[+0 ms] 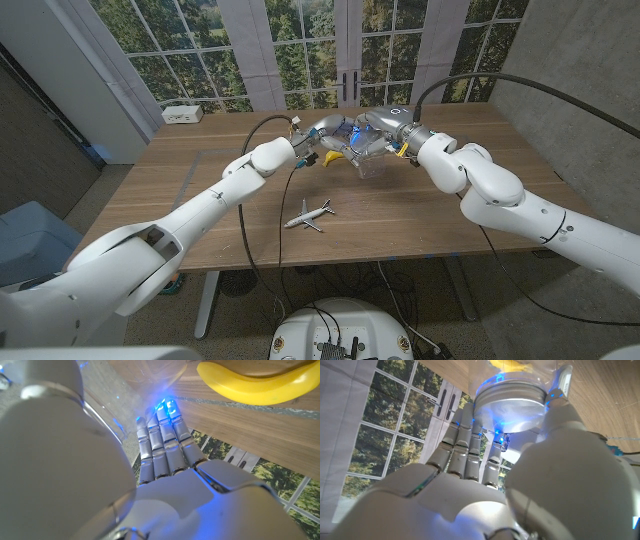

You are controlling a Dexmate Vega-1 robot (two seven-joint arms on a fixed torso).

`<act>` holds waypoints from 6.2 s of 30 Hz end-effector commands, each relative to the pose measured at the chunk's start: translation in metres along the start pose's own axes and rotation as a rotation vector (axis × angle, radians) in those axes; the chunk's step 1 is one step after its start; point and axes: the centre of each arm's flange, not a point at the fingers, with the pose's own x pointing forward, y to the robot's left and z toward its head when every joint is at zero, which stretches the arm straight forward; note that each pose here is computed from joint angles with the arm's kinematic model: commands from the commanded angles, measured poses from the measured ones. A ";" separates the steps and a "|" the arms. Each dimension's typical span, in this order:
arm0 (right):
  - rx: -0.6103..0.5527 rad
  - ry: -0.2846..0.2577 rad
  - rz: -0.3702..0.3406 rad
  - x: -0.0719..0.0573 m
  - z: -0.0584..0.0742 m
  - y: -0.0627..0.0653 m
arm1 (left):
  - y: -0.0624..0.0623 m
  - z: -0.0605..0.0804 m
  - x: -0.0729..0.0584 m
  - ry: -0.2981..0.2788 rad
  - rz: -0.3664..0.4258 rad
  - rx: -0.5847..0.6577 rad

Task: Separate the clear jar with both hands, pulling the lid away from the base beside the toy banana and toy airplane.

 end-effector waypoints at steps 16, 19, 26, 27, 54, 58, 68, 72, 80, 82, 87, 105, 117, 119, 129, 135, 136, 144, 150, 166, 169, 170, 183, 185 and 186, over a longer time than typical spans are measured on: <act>0.052 0.063 -0.264 -0.024 -0.027 0.002 | 0.001 0.006 -0.004 -0.010 -0.045 -0.050; 0.080 0.108 -0.302 -0.031 -0.033 0.004 | 0.002 0.006 -0.007 -0.024 -0.045 -0.061; 0.147 0.220 -0.380 -0.044 -0.047 0.009 | 0.003 0.007 -0.010 -0.025 -0.150 -0.049; 0.152 0.234 -0.393 -0.045 -0.049 0.010 | 0.003 0.007 -0.011 -0.027 -0.158 -0.042; 0.537 0.280 -0.560 -0.056 -0.064 0.007 | -0.010 0.031 -0.015 -0.048 -0.168 0.236; 0.605 0.247 -0.547 -0.055 -0.060 0.005 | -0.012 0.031 -0.016 -0.074 -0.100 0.232; 0.757 0.172 -0.532 -0.050 -0.053 0.007 | -0.020 0.024 -0.014 -0.137 0.065 0.084; 0.788 0.159 -0.520 -0.049 -0.052 0.008 | -0.024 0.024 -0.017 -0.152 0.191 0.042; 0.798 0.176 -0.521 -0.052 -0.057 0.009 | -0.025 0.026 -0.021 -0.141 0.303 0.065; 0.791 0.179 -0.517 -0.053 -0.058 0.009 | -0.026 0.026 -0.022 -0.135 0.303 0.070; 0.785 0.183 -0.490 -0.054 -0.058 0.008 | -0.025 0.028 -0.023 -0.135 0.323 0.074; 0.750 0.079 -0.378 -0.058 -0.071 -0.002 | -0.018 0.031 -0.018 -0.092 0.187 0.057; 0.776 -0.040 -0.190 -0.067 -0.070 -0.035 | -0.015 0.031 -0.016 -0.077 0.116 -0.043; 0.787 -0.040 -0.182 -0.067 -0.070 -0.038 | -0.015 0.032 -0.017 -0.079 0.117 -0.040; 0.879 0.003 -0.115 -0.073 -0.081 -0.033 | -0.017 0.037 -0.020 -0.076 0.118 -0.025; 0.975 0.033 -0.050 -0.080 -0.091 -0.029 | -0.019 0.040 -0.020 -0.079 0.117 0.003; 0.990 0.037 -0.045 -0.081 -0.092 -0.028 | -0.019 0.041 -0.020 -0.079 0.116 0.008; 0.958 0.140 -0.103 -0.091 -0.081 -0.031 | -0.024 0.045 -0.021 -0.082 0.136 0.101; 0.858 0.257 -0.105 -0.095 -0.067 -0.038 | -0.026 0.048 -0.022 -0.086 0.154 0.165; 0.685 0.489 -0.096 -0.087 -0.050 -0.054 | -0.030 0.051 -0.021 -0.102 0.183 0.260; 0.671 0.508 -0.018 -0.081 -0.051 -0.056 | -0.030 0.051 -0.021 -0.105 0.185 0.260; 0.668 0.510 0.014 -0.079 -0.051 -0.056 | -0.030 0.051 -0.020 -0.106 0.186 0.264; 0.702 0.456 0.181 -0.061 -0.053 -0.060 | -0.028 0.047 -0.017 -0.105 0.188 0.286; 0.733 0.433 0.200 -0.059 -0.055 -0.060 | -0.028 0.047 -0.016 -0.104 0.189 0.297; 0.742 0.423 0.203 -0.058 -0.055 -0.060 | -0.028 0.047 -0.016 -0.103 0.188 0.297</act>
